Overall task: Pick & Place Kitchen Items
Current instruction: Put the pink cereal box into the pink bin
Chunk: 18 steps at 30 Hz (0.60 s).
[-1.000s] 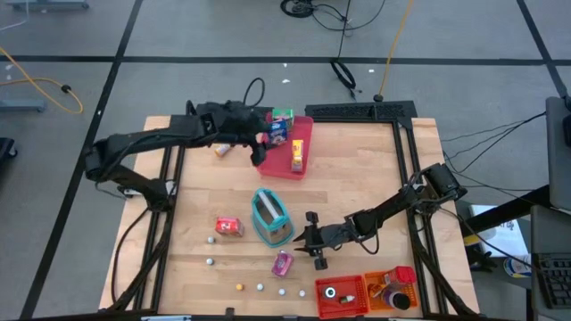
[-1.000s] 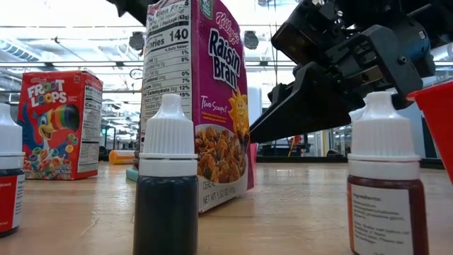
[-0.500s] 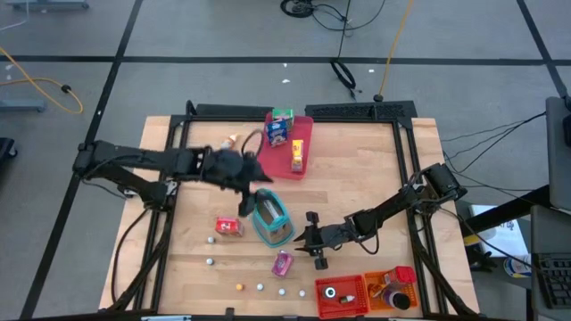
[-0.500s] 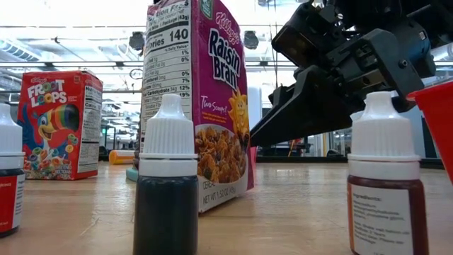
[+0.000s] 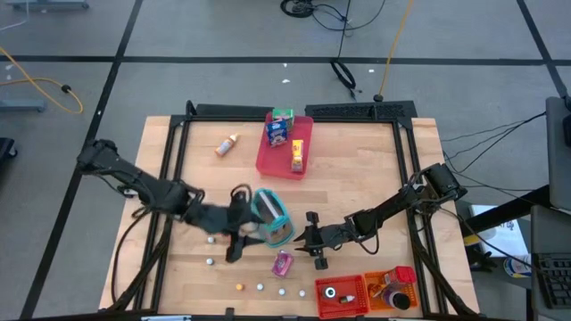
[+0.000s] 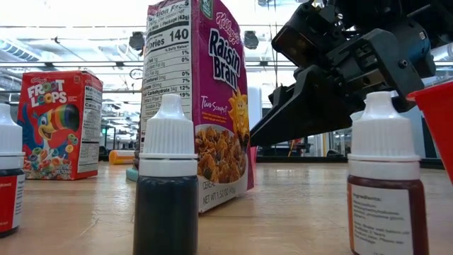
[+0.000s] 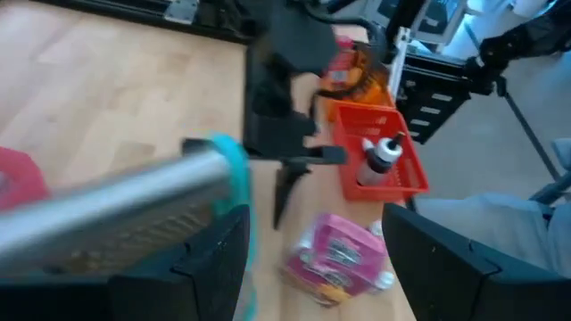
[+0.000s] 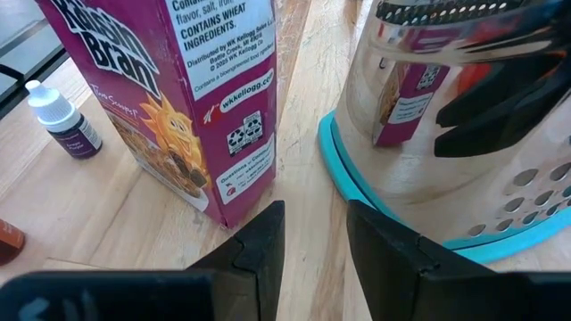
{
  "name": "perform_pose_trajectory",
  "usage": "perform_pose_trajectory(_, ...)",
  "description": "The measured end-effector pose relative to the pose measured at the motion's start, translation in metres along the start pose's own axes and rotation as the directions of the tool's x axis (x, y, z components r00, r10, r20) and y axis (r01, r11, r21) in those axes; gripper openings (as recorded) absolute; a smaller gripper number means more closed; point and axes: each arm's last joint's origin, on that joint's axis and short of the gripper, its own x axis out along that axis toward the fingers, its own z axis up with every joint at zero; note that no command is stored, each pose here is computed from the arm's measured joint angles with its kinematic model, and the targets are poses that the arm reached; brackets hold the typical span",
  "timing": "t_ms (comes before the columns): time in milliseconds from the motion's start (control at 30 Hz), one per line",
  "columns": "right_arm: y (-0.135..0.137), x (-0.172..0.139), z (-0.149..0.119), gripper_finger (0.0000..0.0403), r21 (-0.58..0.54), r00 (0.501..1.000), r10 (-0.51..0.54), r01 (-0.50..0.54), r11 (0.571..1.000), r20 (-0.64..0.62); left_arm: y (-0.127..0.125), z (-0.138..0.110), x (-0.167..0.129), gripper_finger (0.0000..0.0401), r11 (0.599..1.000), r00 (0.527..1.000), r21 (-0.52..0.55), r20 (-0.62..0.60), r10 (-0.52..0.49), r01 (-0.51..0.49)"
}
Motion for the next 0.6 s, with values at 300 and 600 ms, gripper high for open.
perform_pose_trajectory(300, 0.000, 0.000, 0.000, 0.0114, 0.003, 1.000, 0.000, 0.000, 1.000, 0.000, -0.050, -0.029, 0.022, 0.0253, 0.999, 0.998, 0.003, 0.021, -0.052, 0.052)
perform_pose_trajectory(600, 0.002, 0.000, 0.001, 0.0114, 0.002, 1.000, 0.009, -0.009, 1.000, 0.008, -0.087, -0.073, 0.065, 0.0253, 0.998, 0.999, -0.045, 0.015, -0.040, 0.041)
